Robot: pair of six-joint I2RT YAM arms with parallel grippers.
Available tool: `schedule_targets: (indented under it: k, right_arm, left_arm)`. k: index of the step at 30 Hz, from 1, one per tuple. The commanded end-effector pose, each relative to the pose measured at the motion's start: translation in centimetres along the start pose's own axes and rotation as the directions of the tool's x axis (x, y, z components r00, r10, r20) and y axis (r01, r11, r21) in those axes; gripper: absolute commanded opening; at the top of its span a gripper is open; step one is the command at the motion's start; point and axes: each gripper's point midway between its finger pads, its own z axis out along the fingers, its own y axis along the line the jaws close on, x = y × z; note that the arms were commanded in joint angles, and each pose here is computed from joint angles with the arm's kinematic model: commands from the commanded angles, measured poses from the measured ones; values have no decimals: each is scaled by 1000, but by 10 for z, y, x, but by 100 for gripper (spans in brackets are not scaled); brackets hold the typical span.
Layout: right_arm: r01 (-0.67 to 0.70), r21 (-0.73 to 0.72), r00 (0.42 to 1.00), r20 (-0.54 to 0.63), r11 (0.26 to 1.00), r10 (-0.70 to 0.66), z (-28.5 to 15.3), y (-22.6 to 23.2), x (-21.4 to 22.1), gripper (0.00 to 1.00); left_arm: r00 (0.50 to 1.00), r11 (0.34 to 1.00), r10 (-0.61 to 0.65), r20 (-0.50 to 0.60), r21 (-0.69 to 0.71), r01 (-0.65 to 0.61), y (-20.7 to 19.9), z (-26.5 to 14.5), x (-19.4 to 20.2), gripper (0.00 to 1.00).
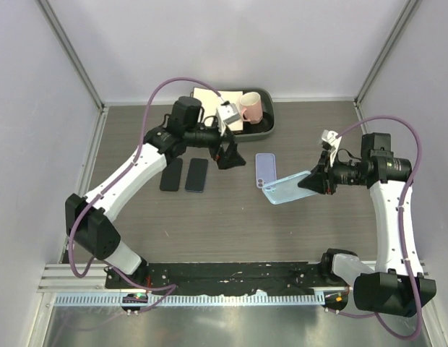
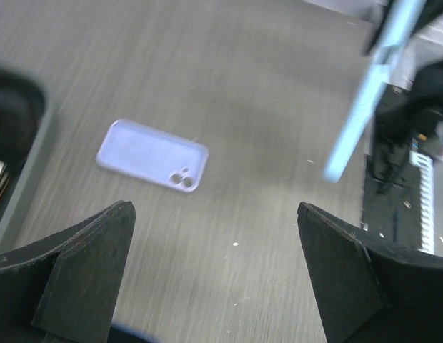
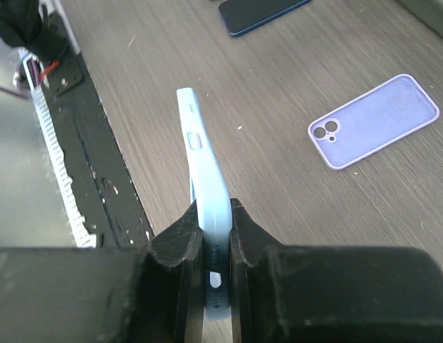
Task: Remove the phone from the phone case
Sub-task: Place the phone case at the center of the board.
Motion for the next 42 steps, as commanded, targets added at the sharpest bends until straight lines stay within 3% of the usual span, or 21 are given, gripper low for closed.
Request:
schedule_targets:
  k: [1, 6, 12, 23, 26, 29, 30, 38, 39, 41, 42]
  right_arm:
    - [42, -133, 998, -49, 990, -48, -3, 39, 17, 1]
    - [60, -145, 996, -53, 988, -68, 1, 41, 17, 1]
    - [77, -190, 994, -56, 979, -90, 4, 55, 17, 1]
    - [64, -145, 996, -54, 987, -72, 11, 45, 17, 1]
    - [51, -131, 997, -52, 990, -58, 13, 41, 16, 1]
    - [46, -119, 997, -49, 992, -53, 14, 37, 15, 1]
    - [54, -112, 997, -45, 992, -59, 14, 36, 14, 1]
    - [40, -107, 997, -63, 993, -47, 18, 31, 20, 1]
    - [38, -109, 997, -63, 993, -45, 19, 31, 20, 2]
    - [40, -105, 997, -59, 994, -46, 18, 31, 18, 16]
    - [33, -91, 998, -56, 995, -38, 18, 29, 15, 29]
  left_arm:
    - [992, 951, 127, 27, 280, -130, -67, 12, -11, 100]
    - [988, 884, 151, -36, 453, -118, -119, 31, 9, 100]
    - [979, 886, 185, -90, 447, -127, -131, 54, 25, 100]
    - [972, 861, 199, -125, 496, -113, -159, 75, 31, 100]
    - [971, 858, 196, -140, 504, -100, -164, 83, 36, 88]
    - [970, 856, 191, -149, 510, -90, -167, 87, 38, 55]
    - [971, 857, 185, -154, 509, -83, -167, 87, 39, 40]
    - [975, 886, 161, -156, 457, -73, -159, 94, 35, 15]
    - [975, 889, 158, -158, 451, -71, -158, 96, 36, 0]
    - [975, 894, 150, -165, 443, -62, -157, 97, 38, 0]
    - [975, 904, 147, -169, 422, -63, -153, 99, 42, 0]
